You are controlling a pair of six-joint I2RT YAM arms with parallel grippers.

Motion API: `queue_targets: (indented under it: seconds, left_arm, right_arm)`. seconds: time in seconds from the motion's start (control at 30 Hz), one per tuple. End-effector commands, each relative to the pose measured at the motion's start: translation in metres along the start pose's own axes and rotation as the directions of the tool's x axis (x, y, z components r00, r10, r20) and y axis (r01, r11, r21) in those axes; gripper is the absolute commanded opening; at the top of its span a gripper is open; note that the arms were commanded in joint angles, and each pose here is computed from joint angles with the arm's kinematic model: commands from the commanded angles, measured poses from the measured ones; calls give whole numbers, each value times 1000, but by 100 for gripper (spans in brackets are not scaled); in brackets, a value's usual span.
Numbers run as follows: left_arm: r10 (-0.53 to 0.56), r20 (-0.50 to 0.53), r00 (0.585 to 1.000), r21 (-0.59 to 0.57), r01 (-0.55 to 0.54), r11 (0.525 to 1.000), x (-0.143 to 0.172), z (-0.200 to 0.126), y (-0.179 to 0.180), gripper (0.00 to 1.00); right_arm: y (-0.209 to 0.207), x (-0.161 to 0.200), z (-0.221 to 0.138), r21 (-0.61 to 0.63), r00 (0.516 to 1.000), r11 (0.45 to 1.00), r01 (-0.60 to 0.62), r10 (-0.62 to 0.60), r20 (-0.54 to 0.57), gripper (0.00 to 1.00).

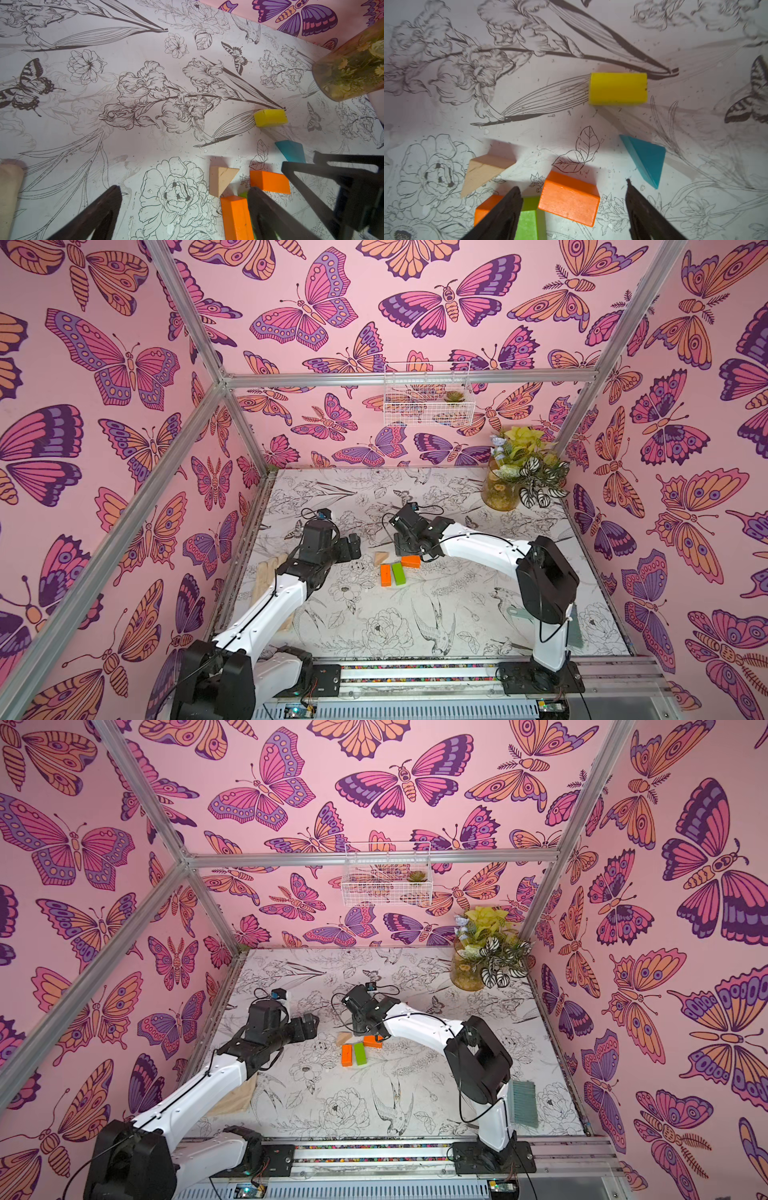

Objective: Assemble a piece of candy with building blocks
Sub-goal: Pick up the building block from the center of the board.

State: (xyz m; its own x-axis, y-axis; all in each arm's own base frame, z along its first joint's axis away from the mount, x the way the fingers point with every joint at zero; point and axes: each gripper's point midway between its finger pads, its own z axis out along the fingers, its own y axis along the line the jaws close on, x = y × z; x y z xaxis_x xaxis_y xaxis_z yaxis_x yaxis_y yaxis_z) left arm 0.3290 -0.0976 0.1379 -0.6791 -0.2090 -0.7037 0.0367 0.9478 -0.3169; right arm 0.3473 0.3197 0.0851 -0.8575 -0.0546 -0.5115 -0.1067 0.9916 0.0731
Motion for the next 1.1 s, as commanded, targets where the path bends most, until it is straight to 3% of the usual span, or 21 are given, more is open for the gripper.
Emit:
queue_targets:
  seconds: [0.0, 0.27, 0.63, 0.9, 1.07]
  left_arm:
    - [-10, 9, 1000, 17, 10, 1000, 6, -9, -1, 98]
    - [12, -5, 1000, -4, -12, 1000, 9, -16, 2, 98]
    - [1, -23, 1000, -12, -1, 1000, 14, -14, 5, 98]
    - [-11, -32, 999, -12, 10, 1000, 21, -14, 7, 98]
    - [-8, -36, 999, -11, 8, 1000, 22, -14, 7, 98]
  right_arm:
    - [4, 7, 3, -11, 996, 997, -76, 76, -42, 82]
    - [11, 29, 36, -30, 973, 987, -157, 149, -178, 79]
    - [-4, 34, 30, 35, 973, 990, -135, 140, -184, 78]
    - [-19, 27, 6, 57, 975, 986, -158, 165, -149, 78]
    - [-15, 37, 15, 40, 961, 981, -190, 194, -198, 78]
